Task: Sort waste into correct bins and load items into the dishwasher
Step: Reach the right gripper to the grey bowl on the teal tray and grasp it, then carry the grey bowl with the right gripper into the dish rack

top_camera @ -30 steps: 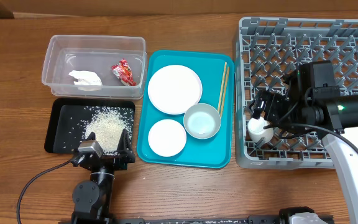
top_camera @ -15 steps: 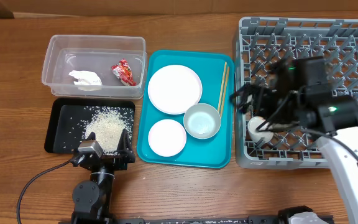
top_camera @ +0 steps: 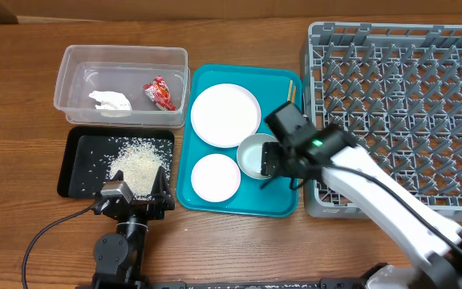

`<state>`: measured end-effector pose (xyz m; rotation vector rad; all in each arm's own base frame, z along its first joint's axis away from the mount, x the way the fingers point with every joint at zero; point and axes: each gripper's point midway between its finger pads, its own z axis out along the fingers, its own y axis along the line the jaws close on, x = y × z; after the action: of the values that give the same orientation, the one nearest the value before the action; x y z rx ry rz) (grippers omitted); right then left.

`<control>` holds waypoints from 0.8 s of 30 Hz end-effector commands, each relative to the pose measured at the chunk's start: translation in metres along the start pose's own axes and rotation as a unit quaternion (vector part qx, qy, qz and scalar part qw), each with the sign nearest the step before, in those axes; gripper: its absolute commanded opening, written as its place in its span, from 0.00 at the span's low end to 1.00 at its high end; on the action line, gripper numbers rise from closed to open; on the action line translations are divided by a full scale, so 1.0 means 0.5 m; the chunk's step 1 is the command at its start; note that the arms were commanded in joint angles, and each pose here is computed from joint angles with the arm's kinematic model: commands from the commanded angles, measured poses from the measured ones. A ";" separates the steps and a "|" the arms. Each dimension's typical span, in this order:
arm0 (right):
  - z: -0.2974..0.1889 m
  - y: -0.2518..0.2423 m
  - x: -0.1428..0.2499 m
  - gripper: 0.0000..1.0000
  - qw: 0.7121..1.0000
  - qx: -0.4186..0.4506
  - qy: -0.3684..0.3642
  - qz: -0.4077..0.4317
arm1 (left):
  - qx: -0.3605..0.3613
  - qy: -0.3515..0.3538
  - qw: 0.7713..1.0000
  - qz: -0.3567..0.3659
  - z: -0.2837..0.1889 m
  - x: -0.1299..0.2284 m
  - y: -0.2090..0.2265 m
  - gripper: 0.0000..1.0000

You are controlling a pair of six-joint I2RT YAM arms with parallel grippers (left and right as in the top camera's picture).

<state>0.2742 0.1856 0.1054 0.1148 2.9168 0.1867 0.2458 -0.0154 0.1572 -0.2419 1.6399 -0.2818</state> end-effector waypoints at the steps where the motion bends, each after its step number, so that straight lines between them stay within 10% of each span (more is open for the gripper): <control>1: 0.055 -0.025 -0.014 0.69 0.999 0.044 0.000 0.024 | 0.003 -0.004 1.000 -0.004 0.000 -0.001 0.000 1.00; 5: 0.116 -0.041 -0.017 0.57 0.996 0.068 0.020 0.050 | 0.003 -0.004 1.000 -0.004 0.000 -0.001 0.000 1.00; 13: 0.139 -0.049 -0.005 0.04 0.995 0.079 0.040 0.053 | 0.003 -0.004 1.000 -0.004 0.000 -0.001 0.000 1.00; 24: -0.065 -0.068 -0.080 0.04 0.991 0.066 -0.102 0.062 | 0.003 -0.004 1.000 -0.004 0.000 -0.001 0.000 1.00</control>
<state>0.2835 0.1560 0.0786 0.2827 2.9334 -0.0316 0.2458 -0.0154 0.1572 -0.2422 1.6399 -0.2821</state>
